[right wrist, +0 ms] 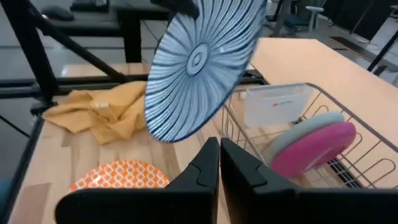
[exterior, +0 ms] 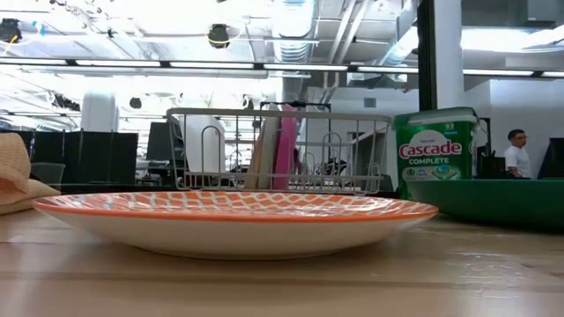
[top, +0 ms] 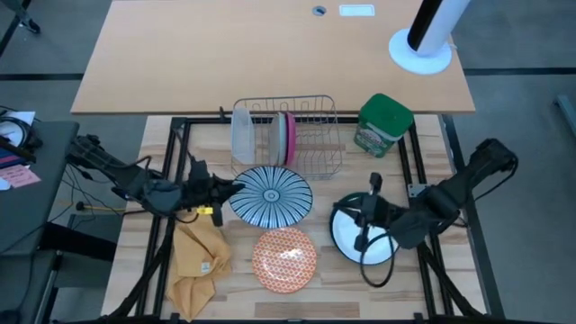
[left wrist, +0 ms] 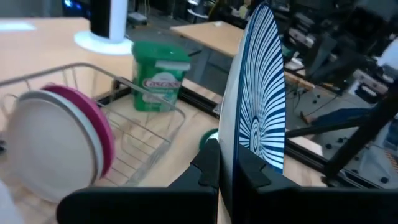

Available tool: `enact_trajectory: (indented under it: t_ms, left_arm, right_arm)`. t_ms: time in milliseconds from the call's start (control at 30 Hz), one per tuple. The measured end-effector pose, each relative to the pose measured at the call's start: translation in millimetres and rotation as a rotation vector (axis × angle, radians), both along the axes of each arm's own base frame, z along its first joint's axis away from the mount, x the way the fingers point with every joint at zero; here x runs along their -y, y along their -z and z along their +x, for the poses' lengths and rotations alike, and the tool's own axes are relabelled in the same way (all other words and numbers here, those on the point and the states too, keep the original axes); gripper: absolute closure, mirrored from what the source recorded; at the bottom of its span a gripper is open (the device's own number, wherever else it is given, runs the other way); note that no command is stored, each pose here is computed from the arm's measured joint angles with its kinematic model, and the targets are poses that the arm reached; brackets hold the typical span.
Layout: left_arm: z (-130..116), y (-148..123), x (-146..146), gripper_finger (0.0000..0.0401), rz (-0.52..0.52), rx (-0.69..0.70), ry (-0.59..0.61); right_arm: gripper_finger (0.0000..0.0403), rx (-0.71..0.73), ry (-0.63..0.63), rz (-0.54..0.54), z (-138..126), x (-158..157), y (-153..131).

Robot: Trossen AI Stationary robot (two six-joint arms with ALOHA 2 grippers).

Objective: Sort dishes
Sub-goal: Put the blue patterned plate into the dish rack

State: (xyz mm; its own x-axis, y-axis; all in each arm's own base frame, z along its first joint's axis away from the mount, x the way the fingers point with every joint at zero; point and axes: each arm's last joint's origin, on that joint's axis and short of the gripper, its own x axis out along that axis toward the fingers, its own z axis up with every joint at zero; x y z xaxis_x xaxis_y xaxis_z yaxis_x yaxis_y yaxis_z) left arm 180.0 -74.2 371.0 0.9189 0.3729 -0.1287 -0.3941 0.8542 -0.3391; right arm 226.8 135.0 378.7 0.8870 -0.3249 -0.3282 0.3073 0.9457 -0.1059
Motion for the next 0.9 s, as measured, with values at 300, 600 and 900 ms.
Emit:
enact_trajectory:
  t_ms: [300, 600, 900]
  left_arm:
    - [-13, -9, -10, 0.0401, 0.062, 0.026, -0.113]
    - [-32, -12, -22, 0.0401, 0.076, 0.021, -0.222]
    - [-43, -11, -29, 0.0401, 0.039, 0.029, -0.27]
  right_arm:
    - [0.0384, -0.096, -0.011, -0.131, 15, -1, 16]
    - [0.0384, -0.154, -0.014, -0.197, 3, 12, 11]
    - [0.0384, -0.265, 0.02, -0.221, -10, 23, 17]
